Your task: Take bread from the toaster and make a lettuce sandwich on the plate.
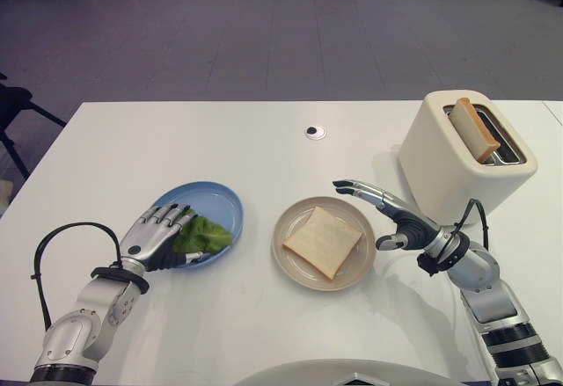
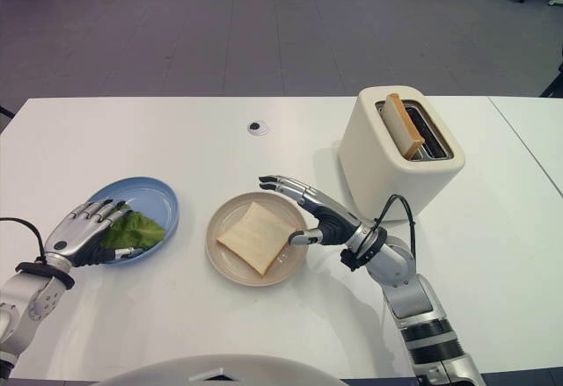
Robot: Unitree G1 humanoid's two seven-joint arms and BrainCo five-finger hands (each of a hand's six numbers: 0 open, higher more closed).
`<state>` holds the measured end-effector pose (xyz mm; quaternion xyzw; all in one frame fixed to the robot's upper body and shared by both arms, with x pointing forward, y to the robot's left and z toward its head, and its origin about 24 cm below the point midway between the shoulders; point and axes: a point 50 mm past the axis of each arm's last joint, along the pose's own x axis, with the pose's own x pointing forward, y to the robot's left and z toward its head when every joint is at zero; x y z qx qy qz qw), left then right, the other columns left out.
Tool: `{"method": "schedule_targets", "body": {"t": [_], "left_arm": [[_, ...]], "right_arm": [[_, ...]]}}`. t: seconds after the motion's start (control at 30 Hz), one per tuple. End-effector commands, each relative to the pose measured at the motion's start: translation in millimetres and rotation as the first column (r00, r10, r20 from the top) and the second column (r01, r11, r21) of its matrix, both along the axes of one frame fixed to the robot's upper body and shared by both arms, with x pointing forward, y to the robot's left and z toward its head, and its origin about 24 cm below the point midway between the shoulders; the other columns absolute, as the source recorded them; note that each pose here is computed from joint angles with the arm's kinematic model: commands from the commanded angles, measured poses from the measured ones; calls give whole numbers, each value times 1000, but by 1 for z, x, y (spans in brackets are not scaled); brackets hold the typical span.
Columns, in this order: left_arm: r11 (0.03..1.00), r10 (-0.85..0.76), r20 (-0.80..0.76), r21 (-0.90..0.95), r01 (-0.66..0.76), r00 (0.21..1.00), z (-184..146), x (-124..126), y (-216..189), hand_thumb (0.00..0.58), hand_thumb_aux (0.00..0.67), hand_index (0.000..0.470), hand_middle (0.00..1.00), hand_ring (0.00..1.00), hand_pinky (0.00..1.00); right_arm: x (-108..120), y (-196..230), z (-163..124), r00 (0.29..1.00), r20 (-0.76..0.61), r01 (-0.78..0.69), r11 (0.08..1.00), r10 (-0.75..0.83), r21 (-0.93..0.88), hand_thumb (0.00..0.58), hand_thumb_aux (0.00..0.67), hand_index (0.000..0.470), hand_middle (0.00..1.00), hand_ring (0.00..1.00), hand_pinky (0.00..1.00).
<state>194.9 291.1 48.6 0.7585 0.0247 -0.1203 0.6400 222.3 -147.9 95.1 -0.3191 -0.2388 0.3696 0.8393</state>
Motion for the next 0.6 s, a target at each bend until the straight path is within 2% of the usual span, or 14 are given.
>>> {"method": "schedule_targets", "body": {"t": [0.03, 0.13, 0.23, 0.4, 0.6], "left_arm": [[999, -18, -48, 33, 20, 999, -5, -2, -1, 512, 441, 310, 0, 0, 0], [999, -29, -53, 20, 30, 998, -6, -2, -4, 538, 489, 343, 0, 0, 0], [999, -42, -59, 7, 42, 997, -7, -2, -7, 580, 662, 464, 0, 0, 0], [996, -79, -4, -48, 79, 997, 0, 0, -15, 580, 670, 470, 0, 0, 0], [992, -104, 170, -59, 116, 980, 26, 3, -21, 580, 670, 470, 0, 0, 0]], "right_arm": [[1, -1, 2, 1000, -5, 2, 1000, -2, 14, 0, 0, 0, 0, 0, 0], [1, -1, 3, 1000, -5, 1, 1000, -1, 16, 0, 0, 0, 0, 0, 0], [1, -1, 4, 1000, -3, -1, 1000, 1, 18, 0, 0, 0, 0, 0, 0], [1, -1, 4, 1000, -1, 1, 1000, -1, 18, 0, 0, 0, 0, 0, 0], [1, 0, 5, 1000, 7, 2, 1000, -2, 18, 0, 0, 0, 0, 0, 0]]}}
